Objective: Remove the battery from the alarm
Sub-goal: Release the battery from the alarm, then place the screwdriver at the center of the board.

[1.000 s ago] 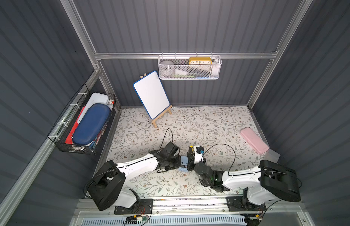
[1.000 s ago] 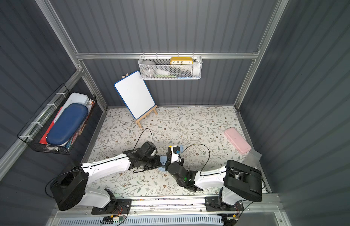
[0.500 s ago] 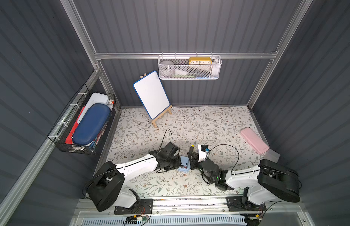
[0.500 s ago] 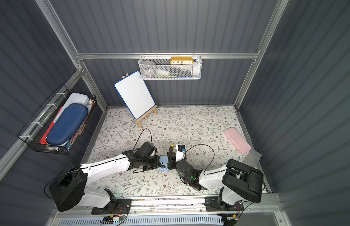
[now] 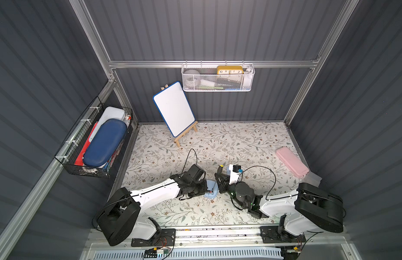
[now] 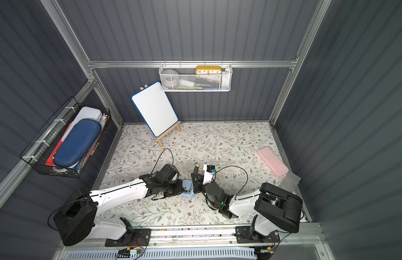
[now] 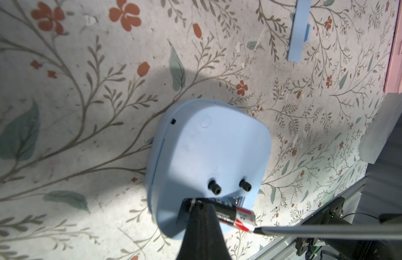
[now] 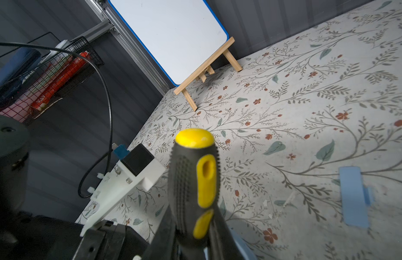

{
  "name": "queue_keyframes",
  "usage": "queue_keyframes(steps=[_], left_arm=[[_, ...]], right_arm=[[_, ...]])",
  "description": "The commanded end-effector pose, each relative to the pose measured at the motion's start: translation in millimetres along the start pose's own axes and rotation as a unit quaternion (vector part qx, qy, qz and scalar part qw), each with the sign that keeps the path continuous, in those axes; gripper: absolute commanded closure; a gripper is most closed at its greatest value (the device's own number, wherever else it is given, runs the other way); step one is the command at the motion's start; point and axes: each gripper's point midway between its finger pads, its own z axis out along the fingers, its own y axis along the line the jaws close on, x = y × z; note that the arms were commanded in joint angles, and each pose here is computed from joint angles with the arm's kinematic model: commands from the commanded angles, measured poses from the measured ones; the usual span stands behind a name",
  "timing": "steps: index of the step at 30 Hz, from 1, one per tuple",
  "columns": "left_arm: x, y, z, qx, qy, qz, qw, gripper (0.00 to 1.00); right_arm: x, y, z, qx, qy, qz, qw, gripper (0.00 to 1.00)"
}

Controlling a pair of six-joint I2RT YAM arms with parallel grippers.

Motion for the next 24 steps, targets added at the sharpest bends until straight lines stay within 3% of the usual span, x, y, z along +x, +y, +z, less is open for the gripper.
queue_keyframes(steps=[1,8,11,14,18,21,24], left_arm=[[10.0,7.9,1.5,-0.011,0.014,-0.008,1.000,1.00],[9.4,8.0,3.1,-0.011,0.014,-0.008,1.000,1.00],[6.9,5.2,1.1,-0.008,0.010,-0.007,1.000,1.00],[1.8,0.5,-5.3,-0.006,-0.001,-0.005,1.000,1.00],[-13.3,-12.9,-24.0,0.005,-0.038,0.003,0.999,1.00],[-20.9,-26.4,-39.3,0.028,-0.061,0.021,0.998,0.99],[-28.5,-36.2,-51.8,0.040,-0.081,0.035,0.995,0.87]], right_arm=[[-11.8,-12.6,-9.6,0.032,-0.016,-0.003,0.999,1.00],[-24.0,-32.8,-32.2,0.094,0.001,-0.033,0.995,1.00],[-33.6,-43.2,-38.2,0.124,-0.017,-0.045,0.991,1.00],[-40.3,-75.0,-51.6,0.233,0.047,-0.047,0.970,1.00],[-42.3,-104.0,-70.3,0.314,0.161,-0.024,0.935,1.00],[-31.2,-117.3,-77.6,0.341,0.221,-0.034,0.913,1.00],[-3.3,-127.2,-77.9,0.350,0.289,-0.016,0.891,1.00]])
